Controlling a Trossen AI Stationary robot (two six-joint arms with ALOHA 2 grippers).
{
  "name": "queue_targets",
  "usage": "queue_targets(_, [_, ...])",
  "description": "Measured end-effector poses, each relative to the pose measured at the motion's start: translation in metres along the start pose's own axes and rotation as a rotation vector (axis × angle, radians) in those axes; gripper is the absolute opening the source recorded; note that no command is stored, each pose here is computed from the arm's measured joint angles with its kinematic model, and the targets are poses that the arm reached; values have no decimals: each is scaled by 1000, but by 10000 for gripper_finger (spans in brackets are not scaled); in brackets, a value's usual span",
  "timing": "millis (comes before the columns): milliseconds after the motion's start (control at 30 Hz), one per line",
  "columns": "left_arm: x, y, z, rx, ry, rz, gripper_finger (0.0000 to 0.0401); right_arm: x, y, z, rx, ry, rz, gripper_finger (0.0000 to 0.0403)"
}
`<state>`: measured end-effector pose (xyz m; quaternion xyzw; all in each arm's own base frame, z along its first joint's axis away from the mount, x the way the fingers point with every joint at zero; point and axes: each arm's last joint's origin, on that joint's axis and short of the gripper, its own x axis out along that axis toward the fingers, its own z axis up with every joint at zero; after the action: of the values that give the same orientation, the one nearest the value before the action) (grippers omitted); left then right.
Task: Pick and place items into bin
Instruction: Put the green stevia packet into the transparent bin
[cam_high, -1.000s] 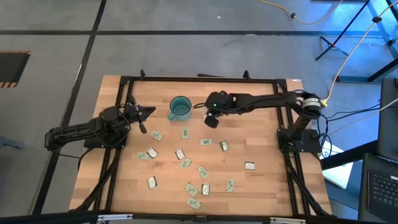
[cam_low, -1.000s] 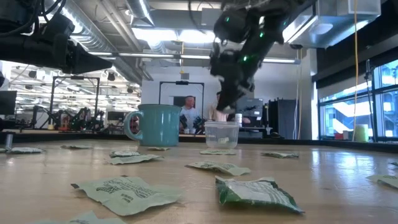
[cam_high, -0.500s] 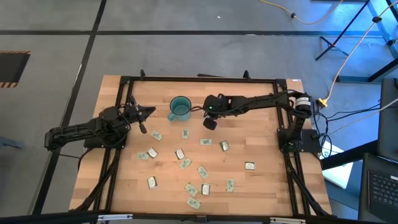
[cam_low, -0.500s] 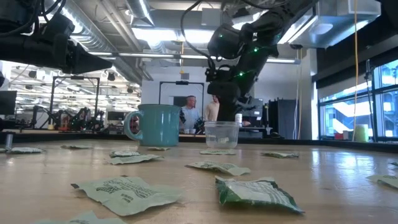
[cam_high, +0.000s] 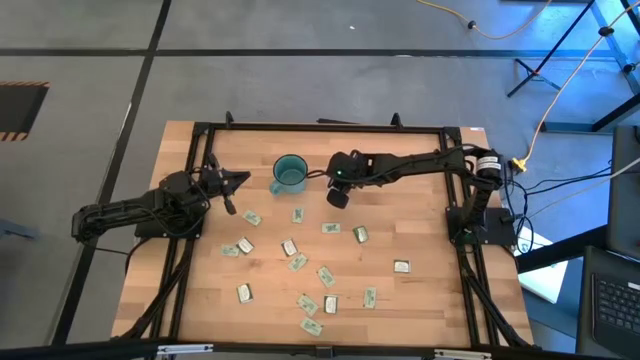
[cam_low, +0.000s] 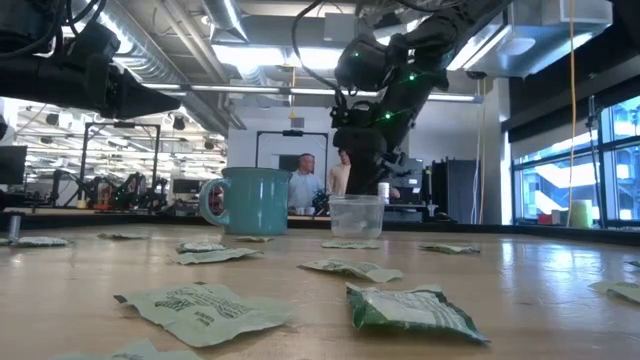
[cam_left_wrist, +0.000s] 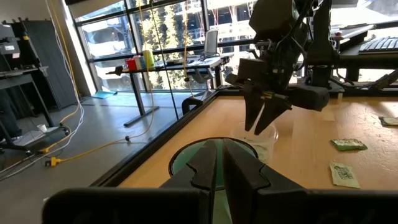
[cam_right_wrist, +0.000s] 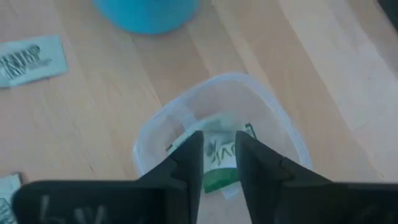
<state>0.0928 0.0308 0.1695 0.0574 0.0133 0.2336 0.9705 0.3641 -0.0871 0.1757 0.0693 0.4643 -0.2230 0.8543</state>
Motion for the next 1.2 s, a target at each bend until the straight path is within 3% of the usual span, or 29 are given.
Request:
queue_targets(233, [0, 0, 0, 0, 0, 0, 20, -35, 6, 10, 34, 0, 28, 108])
queue_targets(400, [0, 0, 0, 1, 2, 1, 20, -65, 24, -4, 50, 128, 121, 108])
queue_targets(533, [0, 0, 0, 0, 2, 0, 20, -78, 44, -21, 94, 222, 119, 108])
queue_targets(767, [0, 0, 0, 1, 3, 0, 20, -75, 78, -52, 86, 275, 141, 108])
queue_targets(1200, [0, 0, 0, 2, 6, 0, 20, -51, 93, -86, 59, 237, 188, 108])
